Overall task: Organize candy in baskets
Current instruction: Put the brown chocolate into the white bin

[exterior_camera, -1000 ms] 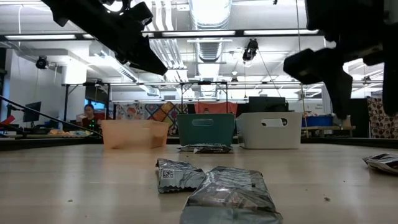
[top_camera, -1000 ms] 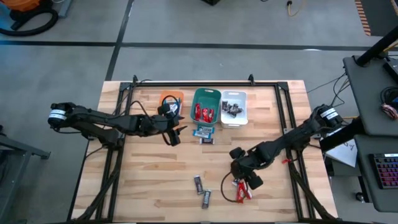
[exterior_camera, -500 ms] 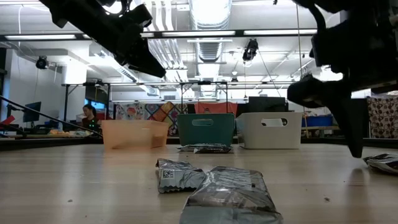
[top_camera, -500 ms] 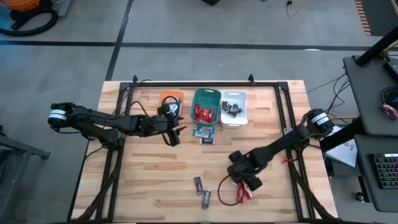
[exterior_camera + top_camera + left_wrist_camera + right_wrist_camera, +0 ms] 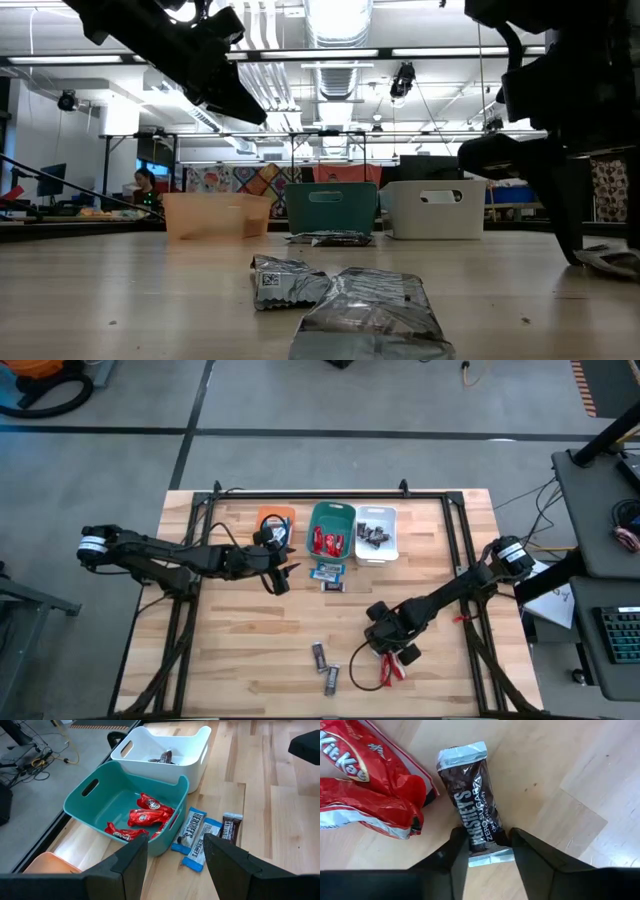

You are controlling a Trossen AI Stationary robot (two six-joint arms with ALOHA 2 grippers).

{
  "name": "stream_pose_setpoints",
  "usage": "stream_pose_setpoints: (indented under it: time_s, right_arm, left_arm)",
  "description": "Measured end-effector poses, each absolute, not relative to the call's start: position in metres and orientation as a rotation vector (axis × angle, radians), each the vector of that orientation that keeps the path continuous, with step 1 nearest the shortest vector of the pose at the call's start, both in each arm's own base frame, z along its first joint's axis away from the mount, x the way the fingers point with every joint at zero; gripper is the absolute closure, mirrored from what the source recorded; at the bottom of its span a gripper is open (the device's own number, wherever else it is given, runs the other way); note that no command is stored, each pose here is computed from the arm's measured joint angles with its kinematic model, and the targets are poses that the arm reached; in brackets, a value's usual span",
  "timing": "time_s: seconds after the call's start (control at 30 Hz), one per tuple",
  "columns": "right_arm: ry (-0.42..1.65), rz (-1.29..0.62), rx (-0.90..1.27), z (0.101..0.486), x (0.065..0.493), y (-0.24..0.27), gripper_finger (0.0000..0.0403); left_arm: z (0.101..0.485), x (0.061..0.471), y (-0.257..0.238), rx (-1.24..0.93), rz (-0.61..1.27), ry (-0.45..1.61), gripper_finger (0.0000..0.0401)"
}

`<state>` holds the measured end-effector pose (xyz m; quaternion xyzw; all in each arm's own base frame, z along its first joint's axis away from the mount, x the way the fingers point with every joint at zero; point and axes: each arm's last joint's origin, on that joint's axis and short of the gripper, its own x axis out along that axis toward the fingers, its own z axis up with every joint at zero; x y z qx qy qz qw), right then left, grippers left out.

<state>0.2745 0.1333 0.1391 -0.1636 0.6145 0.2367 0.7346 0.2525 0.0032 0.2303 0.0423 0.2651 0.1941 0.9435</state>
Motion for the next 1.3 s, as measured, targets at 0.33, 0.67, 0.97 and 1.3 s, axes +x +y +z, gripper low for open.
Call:
stream_pose_setpoints:
  time_s: [0.33,0.67,0.97,1.3]
  right_arm:
    - [1.339,0.524,-0.355,0.142,0.274,0.133,0.0351]
    - [1.325,0.491,-0.352,0.155,0.283,0.134,0.0365]
    - [1.368,0.279,-0.369,0.195,0.304,0.113,0.0365]
    - [1.340,0.032,-0.333,0.253,0.333,0.061,0.0365]
  left_arm:
    - [0.230,0.253,0.003,0.086,0.396,0.540,0.0225]
    - [0.231,0.253,0.003,0.084,0.398,0.534,0.0225]
    - [0.231,0.253,0.003,0.084,0.398,0.536,0.0225]
    - [0.230,0.253,0.003,0.086,0.398,0.541,0.0225]
